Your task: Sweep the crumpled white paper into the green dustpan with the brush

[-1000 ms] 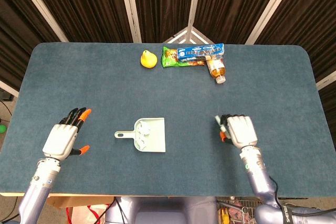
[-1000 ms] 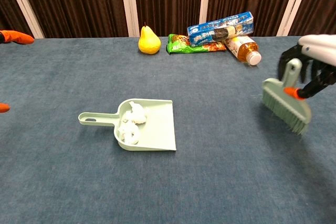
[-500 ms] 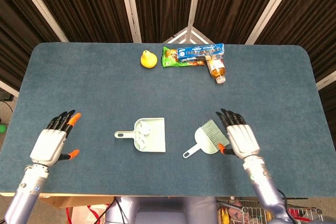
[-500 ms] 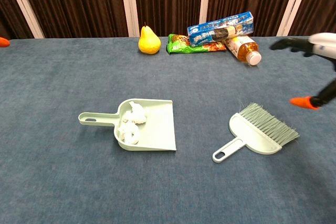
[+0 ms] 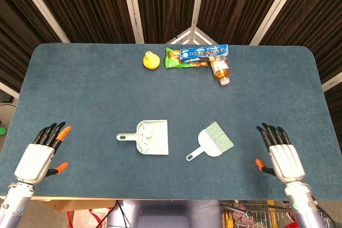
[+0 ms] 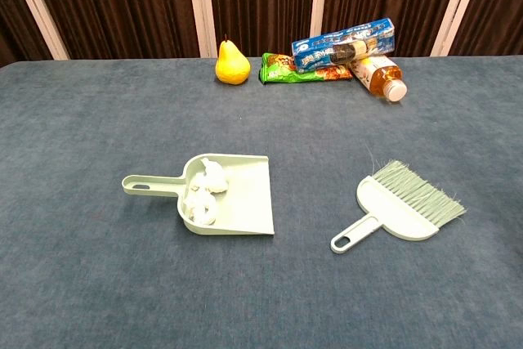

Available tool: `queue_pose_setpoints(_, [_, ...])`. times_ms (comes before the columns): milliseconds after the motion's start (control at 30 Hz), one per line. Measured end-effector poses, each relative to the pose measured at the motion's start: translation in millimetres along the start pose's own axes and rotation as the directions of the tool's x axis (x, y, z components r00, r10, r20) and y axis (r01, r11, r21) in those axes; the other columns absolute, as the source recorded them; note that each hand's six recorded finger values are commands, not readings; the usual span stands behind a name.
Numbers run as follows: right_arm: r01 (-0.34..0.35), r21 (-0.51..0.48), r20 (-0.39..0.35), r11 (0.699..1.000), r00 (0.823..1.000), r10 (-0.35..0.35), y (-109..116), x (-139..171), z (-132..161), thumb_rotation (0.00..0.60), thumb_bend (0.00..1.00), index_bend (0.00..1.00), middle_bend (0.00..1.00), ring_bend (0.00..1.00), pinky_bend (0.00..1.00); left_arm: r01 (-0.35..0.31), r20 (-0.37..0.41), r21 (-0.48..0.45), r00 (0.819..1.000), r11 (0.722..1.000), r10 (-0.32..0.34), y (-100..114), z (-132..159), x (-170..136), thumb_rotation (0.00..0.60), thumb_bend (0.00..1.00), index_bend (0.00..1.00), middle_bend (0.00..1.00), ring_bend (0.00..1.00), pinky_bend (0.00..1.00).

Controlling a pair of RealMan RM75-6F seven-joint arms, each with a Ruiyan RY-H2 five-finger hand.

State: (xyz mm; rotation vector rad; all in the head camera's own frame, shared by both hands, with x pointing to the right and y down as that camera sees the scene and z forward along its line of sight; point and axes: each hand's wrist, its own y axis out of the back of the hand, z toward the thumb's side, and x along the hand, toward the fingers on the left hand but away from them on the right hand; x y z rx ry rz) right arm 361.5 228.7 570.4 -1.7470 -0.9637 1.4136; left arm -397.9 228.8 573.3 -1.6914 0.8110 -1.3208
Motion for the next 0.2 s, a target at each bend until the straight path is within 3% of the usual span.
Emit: queue_pose_setpoints(200, [0.081, -0.019, -0.027, 0.997, 0.996, -0.082, 12.5, 27.4, -19.1, 0.600, 0.30, 0.00, 0.00, 0.00, 0.00, 0.001, -0.001, 0.021, 1.000, 1.000, -0.001, -5.5, -3.8, -3.3, 0.600, 0.00, 0.00, 0.00, 0.00, 0.05])
